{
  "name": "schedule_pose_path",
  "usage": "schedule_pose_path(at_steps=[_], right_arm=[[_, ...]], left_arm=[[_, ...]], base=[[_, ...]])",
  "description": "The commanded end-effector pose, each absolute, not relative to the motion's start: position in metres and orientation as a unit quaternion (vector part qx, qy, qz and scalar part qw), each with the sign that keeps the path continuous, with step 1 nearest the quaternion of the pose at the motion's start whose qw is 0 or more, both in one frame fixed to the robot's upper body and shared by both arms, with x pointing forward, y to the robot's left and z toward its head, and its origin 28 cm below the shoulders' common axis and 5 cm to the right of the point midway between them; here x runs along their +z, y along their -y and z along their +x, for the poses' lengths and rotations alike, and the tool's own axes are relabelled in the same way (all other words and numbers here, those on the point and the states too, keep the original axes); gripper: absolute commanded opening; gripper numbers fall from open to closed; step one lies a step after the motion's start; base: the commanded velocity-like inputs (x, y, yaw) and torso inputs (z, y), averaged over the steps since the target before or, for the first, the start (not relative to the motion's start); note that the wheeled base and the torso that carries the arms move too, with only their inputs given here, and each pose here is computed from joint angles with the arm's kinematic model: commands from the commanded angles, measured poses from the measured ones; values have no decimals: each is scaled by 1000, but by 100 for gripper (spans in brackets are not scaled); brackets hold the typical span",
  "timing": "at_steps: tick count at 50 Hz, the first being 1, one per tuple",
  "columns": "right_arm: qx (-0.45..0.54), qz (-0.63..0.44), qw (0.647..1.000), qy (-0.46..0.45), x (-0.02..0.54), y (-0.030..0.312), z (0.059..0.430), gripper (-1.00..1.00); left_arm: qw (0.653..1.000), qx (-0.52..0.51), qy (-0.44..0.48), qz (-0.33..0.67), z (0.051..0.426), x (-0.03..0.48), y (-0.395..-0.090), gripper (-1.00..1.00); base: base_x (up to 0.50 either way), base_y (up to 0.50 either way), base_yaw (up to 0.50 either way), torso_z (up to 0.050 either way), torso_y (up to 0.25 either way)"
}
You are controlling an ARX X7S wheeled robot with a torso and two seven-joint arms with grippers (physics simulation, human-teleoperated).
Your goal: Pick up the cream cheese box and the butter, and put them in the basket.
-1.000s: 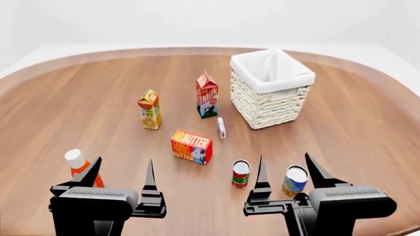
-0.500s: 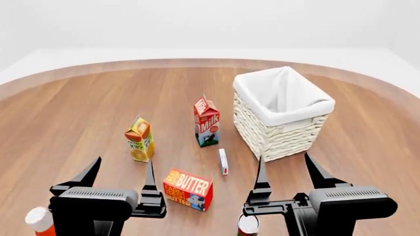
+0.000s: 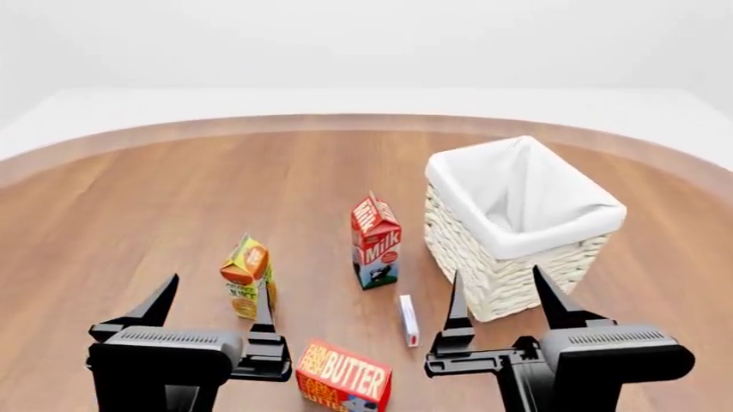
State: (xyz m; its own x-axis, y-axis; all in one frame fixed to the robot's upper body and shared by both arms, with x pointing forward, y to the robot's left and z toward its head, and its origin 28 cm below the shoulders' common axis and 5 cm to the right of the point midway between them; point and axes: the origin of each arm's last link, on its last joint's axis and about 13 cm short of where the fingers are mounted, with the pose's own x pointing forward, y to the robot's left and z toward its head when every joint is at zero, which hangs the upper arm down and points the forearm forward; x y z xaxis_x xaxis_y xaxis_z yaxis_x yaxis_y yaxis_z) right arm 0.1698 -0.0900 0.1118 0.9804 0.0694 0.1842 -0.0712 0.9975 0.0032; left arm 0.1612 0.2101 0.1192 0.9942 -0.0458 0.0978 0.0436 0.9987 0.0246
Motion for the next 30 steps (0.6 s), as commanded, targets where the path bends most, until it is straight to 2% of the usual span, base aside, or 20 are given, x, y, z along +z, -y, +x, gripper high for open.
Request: schedule_pose_path(at_steps=[1, 3, 11, 26, 30], right_arm=[[41, 8, 994, 99, 113, 89, 168, 100], [30, -12, 995, 90, 112, 89, 171, 100], [40, 20, 994, 99, 113, 89, 170, 100], [38, 13, 994, 99, 114, 89, 169, 100], [35, 17, 994, 99, 114, 89, 170, 100]], left_arm=[[998, -21, 49, 13, 161, 119, -211, 100], [998, -22, 49, 13, 161, 119, -211, 100], [998, -22, 49, 13, 162, 119, -211, 100], [998, -24, 48, 13, 161, 120, -210, 100], [998, -24, 48, 13, 161, 119, -210, 100]], base=[[4, 500, 0, 0, 0], [4, 299, 0, 0, 0], [0, 0, 0, 0, 0], [486, -56, 0, 0, 1], [76, 0, 0, 0, 0]])
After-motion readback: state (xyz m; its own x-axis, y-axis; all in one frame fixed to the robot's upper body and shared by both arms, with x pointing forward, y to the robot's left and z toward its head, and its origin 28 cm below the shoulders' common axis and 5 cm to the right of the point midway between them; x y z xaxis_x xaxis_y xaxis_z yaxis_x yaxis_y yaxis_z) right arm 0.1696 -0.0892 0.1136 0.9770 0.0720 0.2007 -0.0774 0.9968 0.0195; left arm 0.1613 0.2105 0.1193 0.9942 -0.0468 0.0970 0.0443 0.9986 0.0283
